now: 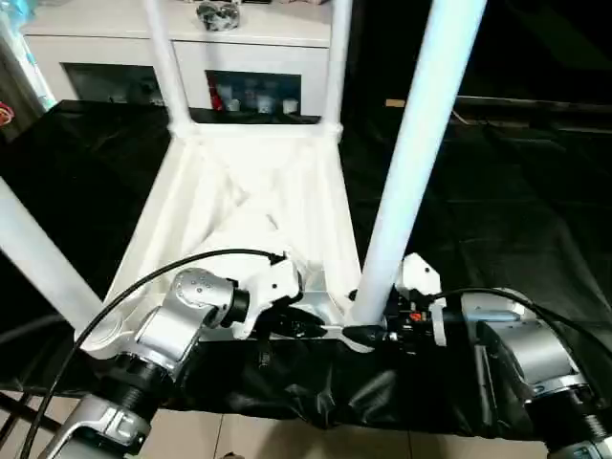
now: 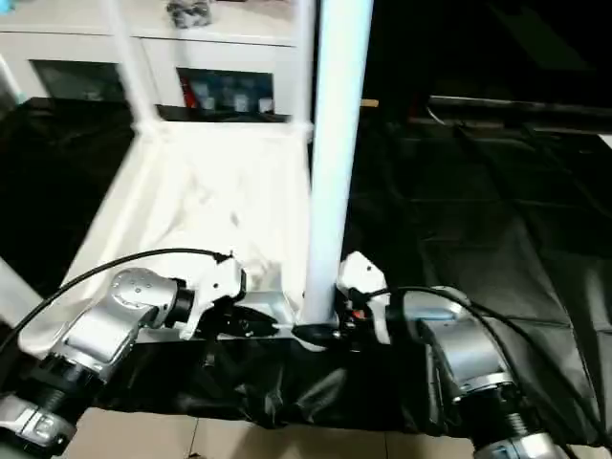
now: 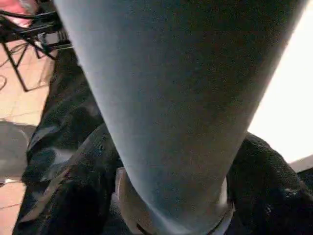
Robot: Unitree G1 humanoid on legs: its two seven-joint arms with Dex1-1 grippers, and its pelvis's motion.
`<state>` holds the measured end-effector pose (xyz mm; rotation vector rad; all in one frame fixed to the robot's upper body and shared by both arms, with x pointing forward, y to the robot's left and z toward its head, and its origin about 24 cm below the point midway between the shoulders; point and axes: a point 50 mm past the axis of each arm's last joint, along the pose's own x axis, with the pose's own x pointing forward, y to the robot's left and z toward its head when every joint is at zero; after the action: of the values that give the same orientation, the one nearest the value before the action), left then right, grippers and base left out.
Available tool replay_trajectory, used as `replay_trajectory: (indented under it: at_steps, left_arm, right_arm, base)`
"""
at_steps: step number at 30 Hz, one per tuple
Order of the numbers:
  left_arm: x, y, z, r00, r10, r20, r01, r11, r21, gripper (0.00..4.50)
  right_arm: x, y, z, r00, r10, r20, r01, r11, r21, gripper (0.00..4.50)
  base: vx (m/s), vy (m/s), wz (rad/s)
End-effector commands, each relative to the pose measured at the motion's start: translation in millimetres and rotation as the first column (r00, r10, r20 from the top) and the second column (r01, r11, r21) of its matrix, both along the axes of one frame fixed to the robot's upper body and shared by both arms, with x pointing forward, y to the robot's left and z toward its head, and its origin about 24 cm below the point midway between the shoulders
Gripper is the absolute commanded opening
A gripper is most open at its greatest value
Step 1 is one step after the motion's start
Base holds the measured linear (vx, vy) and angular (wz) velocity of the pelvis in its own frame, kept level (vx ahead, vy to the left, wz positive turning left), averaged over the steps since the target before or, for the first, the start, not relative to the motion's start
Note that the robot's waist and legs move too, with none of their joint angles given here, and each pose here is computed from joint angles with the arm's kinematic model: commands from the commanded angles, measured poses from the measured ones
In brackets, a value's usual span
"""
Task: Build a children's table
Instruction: Rotate leg to tighten
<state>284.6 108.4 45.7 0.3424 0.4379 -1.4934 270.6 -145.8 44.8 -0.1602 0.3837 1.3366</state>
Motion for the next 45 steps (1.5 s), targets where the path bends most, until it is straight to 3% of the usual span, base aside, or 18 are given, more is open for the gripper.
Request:
replay_trajectory:
  at_steps: [1,4,10,11,13,17,19,23,24,30,33,40,45]
  left_arm:
    - [0.7,-10,3.3,0.999,-0.031,0.007,0.031,0.999,-0.033,0.0]
    - [0.6,-10,2.2,0.999,-0.036,0.003,0.036,0.999,-0.034,0.0]
    - [6.7,-12,1.2,0.999,0.04,0.024,-0.039,0.998,-0.05,0.0]
    - [11.0,-15,2.3,0.991,0.124,0.046,-0.121,0.99,-0.066,0.0]
    - [11.7,-17,2.7,0.985,0.165,0.048,-0.161,0.984,-0.077,0.0]
    - [7.1,-28,0.3,0.962,0.271,0.044,-0.265,0.958,-0.105,0.0]
    - [1.0,-38,-2.5,0.951,0.307,0.035,-0.301,0.946,-0.121,0.0]
    - [-2.6,-48,-3.7,0.945,0.327,0.029,-0.32,0.938,-0.135,0.0]
    - [-3.8,-55,-3.0,0.942,0.334,0.025,-0.327,0.934,-0.147,0.0]
    - [-4.8,-57,-0.2,0.957,0.285,0.05,-0.276,0.951,-0.14,0.0]
    - [-4.4,-50,0.9,0.965,0.254,0.059,-0.245,0.96,-0.133,0.0]
    - [-4.5,-26,-2.6,0.988,0.146,0.043,-0.144,0.989,-0.045,0.0]
    - [-5.0,-14,-4.5,0.997,0.077,0.023,-0.078,0.997,0.016,0.0]
  right_arm:
    - [-10.8,16.2,-6.1,0.989,0.133,-0.059,-0.132,0.991,0.032,2.91]
    - [-13.8,16.7,-8.0,0.987,0.144,-0.066,-0.142,0.989,0.034,2.56]
    - [-14.1,20.7,-11.3,0.995,0.089,-0.053,-0.087,0.996,0.036,2.3]
    - [-4.6,24.1,-15.1,0.998,-0.062,-0.017,0.063,0.997,0.036,2.25]
    - [0.2,25.8,-16.8,0.989,-0.146,-0.012,0.146,0.988,0.047,2.16]
    - [10.2,37.4,-19.0,0.93,-0.365,-0.031,0.367,0.925,0.103,2.06]
    - [14.2,48.3,-18.7,0.872,-0.486,-0.065,0.49,0.86,0.14,2.03]
    - [16.5,57.0,-18.2,0.818,-0.57,-0.083,0.575,0.804,0.152,2.02]
    - [16.4,62.3,-17.7,0.805,-0.591,-0.055,0.592,0.793,0.145,2.02]
    - [11.6,62.3,-13.4,0.854,-0.519,-0.015,0.514,0.842,0.162,2.02]
    - [9.5,59.6,-12.6,0.885,-0.466,-0.011,0.462,0.874,0.151,2.7]
    - [0.2,47.2,-9.8,0.968,-0.25,0.001,0.249,0.964,0.089,2.72]
    - [-6.0,39.6,-8.8,0.992,-0.125,-0.017,0.125,0.99,0.068,2.72]
  base:
    - [0.0,0.0,0.0]
    - [0.0,0.0,0.0]
    - [0.0,0.0,0.0]
    - [0.0,0.0,0.0]
    - [0.0,0.0,0.0]
    - [0.0,0.0,0.0]
    - [0.0,0.0,0.0]
    - [0.0,0.0,0.0]
    - [0.0,0.0,0.0]
    - [0.0,0.0,0.0]
    - [0.0,0.0,0.0]
    - [0.0,0.0,0.0]
    - [0.0,0.0,0.0]
